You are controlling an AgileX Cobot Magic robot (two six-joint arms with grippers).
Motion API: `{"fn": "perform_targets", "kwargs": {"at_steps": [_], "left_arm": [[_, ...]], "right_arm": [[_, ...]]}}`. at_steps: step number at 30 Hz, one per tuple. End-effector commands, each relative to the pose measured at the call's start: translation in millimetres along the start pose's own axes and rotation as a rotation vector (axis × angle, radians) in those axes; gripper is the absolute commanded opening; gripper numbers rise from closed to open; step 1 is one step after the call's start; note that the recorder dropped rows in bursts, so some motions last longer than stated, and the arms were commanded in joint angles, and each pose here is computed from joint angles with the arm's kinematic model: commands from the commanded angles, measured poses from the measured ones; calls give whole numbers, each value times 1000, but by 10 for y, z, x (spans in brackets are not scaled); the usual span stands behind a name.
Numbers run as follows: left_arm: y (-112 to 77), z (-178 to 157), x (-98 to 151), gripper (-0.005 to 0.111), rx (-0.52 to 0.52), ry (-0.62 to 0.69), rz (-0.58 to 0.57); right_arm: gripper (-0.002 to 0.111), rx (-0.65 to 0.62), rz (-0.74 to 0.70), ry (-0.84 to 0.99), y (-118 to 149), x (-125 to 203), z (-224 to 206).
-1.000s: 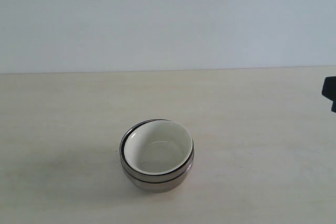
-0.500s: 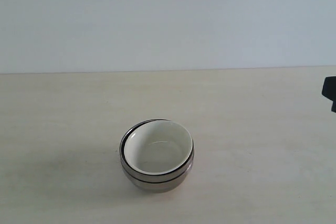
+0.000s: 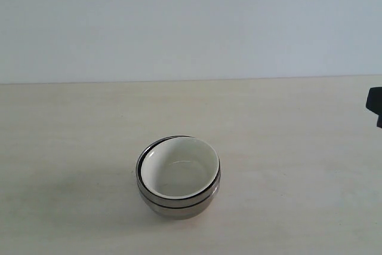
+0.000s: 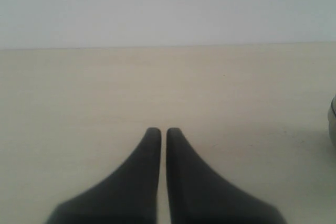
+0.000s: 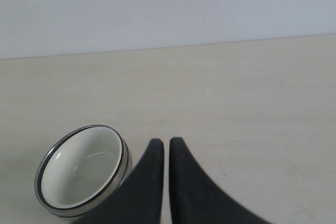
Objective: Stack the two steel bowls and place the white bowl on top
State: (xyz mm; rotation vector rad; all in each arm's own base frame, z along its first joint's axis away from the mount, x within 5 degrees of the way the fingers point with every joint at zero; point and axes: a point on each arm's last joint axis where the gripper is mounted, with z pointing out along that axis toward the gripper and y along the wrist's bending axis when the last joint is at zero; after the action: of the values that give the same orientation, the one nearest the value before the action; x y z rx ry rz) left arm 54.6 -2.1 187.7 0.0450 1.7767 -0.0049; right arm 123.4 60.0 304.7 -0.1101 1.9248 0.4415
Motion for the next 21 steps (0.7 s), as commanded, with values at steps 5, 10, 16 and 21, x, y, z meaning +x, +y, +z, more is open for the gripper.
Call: {"fn": "perform_targets", "kwargs": {"at_steps": [5, 10, 16, 21], "left_arm": [[1, 1, 12, 4, -1, 2, -3], [1, 1, 12, 4, -1, 2, -3], [1, 1, 12, 4, -1, 2, -3], [1, 1, 12, 4, -1, 2, -3]], "right_arm": [[0, -5, -15, -10, -1, 2, -11], [0, -6, -17, -12, 0, 1, -11], [0, -8, -17, -13, 2, -1, -11], [0, 9, -31, -28, -37, 15, -43]]}}
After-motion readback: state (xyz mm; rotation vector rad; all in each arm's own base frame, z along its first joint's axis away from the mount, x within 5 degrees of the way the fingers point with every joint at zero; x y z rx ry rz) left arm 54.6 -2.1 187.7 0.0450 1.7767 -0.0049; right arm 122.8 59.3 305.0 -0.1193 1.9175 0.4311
